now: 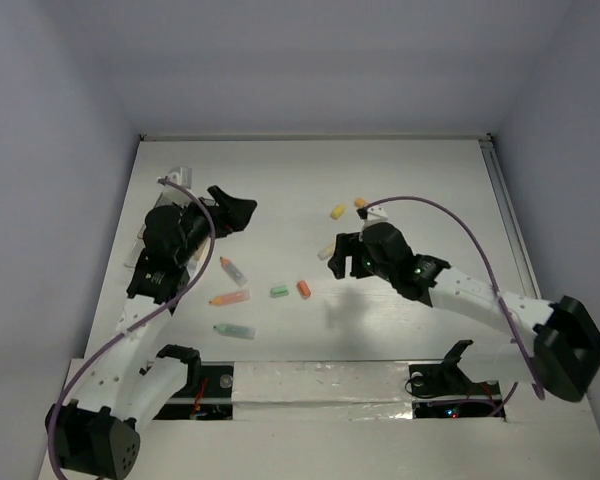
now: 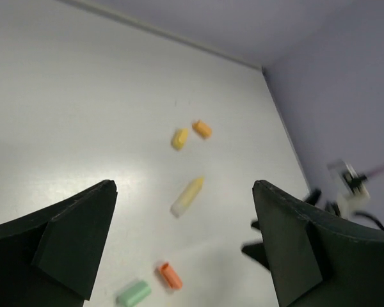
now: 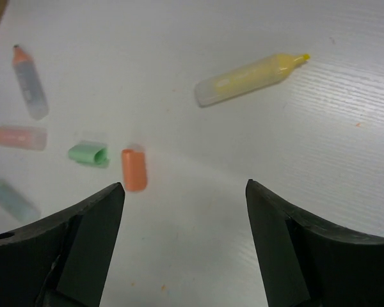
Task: Sort the stationery into containers
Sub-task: Pick up the pen from the center of the board.
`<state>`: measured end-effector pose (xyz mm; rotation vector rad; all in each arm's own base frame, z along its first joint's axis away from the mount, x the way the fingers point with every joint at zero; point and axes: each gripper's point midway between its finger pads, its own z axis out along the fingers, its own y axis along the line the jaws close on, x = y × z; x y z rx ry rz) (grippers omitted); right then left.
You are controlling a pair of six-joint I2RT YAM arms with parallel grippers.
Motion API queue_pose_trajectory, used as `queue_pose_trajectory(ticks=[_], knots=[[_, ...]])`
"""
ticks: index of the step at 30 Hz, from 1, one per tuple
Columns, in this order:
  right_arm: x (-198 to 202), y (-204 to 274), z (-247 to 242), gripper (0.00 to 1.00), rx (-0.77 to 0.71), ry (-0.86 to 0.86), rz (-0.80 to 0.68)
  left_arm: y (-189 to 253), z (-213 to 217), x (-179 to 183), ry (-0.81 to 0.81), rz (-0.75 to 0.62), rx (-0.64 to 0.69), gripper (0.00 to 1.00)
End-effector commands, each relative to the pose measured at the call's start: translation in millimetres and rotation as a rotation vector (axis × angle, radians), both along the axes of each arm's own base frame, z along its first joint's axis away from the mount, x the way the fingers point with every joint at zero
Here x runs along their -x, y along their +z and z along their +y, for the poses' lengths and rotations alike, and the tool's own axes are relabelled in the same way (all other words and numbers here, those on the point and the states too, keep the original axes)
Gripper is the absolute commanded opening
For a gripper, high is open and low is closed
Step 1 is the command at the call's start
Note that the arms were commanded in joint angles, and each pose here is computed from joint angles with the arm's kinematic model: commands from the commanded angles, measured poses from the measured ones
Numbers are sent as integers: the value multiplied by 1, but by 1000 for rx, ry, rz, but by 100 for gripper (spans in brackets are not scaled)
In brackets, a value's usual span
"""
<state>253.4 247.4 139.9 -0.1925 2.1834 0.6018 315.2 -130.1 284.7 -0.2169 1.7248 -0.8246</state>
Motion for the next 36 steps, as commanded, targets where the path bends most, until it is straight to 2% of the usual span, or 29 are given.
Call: queue_pose_trajectory(ticks=[1, 6, 8, 11, 12, 17, 26, 29, 36], knots=[[-35, -11, -5, 83, 66, -118, 11, -4, -19, 33, -172, -76, -59, 86], [-73, -29, 2, 85, 82, -175, 62, -1, -25, 67, -267, -143, -92, 95], [-81, -48, 3, 85, 99, -184, 107, 13, -31, 82, -329, -213, -112, 96], [-96, -56, 9, 84, 105, -208, 133, 19, -27, 90, -325, -247, -174, 96], [-97, -71, 11, 83, 129, -211, 167, 14, -26, 92, -315, -230, -193, 96], [-117, -82, 25, 76, 145, -235, 203, 16, -32, 102, -327, -233, -197, 96], [-124, -107, 24, 71, 228, -267, 264, 21, -38, 118, -340, -254, -199, 96], [-125, -111, 23, 60, 253, -267, 274, 21, -40, 120, -350, -255, -197, 96], [-122, -115, 8, 56, 345, -280, 286, 16, -40, 119, -342, -239, -194, 96]])
